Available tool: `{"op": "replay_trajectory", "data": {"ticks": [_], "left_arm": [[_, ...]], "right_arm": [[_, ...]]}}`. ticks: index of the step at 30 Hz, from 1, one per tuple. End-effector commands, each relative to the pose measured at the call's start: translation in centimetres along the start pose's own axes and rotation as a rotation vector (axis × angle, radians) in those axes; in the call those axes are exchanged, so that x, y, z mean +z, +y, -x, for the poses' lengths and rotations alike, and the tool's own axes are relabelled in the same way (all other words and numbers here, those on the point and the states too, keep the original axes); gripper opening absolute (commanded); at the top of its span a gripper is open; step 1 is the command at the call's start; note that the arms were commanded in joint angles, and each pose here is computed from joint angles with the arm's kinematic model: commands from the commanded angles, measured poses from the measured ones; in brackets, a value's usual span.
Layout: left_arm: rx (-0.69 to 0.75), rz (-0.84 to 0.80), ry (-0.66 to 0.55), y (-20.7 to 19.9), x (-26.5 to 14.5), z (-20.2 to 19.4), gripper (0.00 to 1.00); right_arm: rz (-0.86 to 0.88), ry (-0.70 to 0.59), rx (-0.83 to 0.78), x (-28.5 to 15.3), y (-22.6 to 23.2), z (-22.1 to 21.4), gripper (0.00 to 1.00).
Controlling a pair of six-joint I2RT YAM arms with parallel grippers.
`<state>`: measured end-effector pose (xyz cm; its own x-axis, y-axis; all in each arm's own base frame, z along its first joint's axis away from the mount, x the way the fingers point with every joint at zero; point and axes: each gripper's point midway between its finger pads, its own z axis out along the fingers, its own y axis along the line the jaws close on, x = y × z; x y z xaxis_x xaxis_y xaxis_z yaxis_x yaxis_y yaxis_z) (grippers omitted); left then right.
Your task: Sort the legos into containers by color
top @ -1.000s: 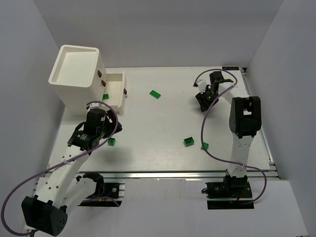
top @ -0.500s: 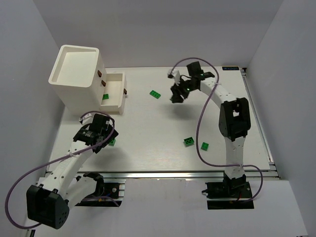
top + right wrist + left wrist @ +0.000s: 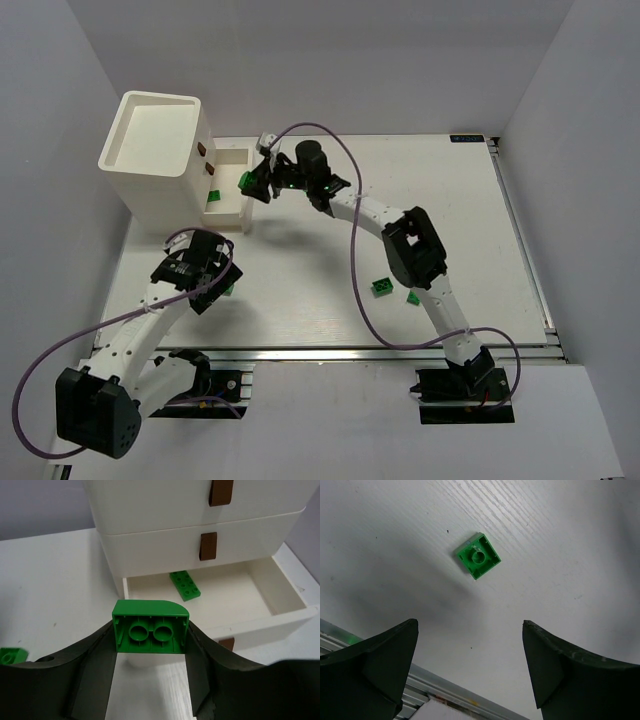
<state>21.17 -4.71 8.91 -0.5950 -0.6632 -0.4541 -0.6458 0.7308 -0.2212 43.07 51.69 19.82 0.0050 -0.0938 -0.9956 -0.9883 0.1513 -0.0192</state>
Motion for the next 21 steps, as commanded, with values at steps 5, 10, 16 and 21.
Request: {"op": "replay_trajectory", "data": {"ticks": [5, 10, 16, 21], "left_arm": [[-0.012, -0.064, -0.038, -0.3, -2.7, 1.2, 0.94], [-0.003, -0.072, -0.076, 0.3, -3.8, 1.9, 0.95], [0.032, -0.078, -0.095, 0.5, -4.1, 2.2, 0.95], [0.059, -0.082, -0.089, 0.3, -4.0, 2.2, 0.95]], "right_arm": [[-0.132, -0.312, -0.155, 4.3, -1.5, 6.5, 0.10], [-0.158, -0.339, -0.233, 6.9, -0.8, 5.3, 0.15], [-0.147, -0.286, -0.260, 8.0, 0.2, 2.5, 0.47], [-0.142, -0.281, -0.302, 8.5, 0.5, 2.0, 0.63]]}}
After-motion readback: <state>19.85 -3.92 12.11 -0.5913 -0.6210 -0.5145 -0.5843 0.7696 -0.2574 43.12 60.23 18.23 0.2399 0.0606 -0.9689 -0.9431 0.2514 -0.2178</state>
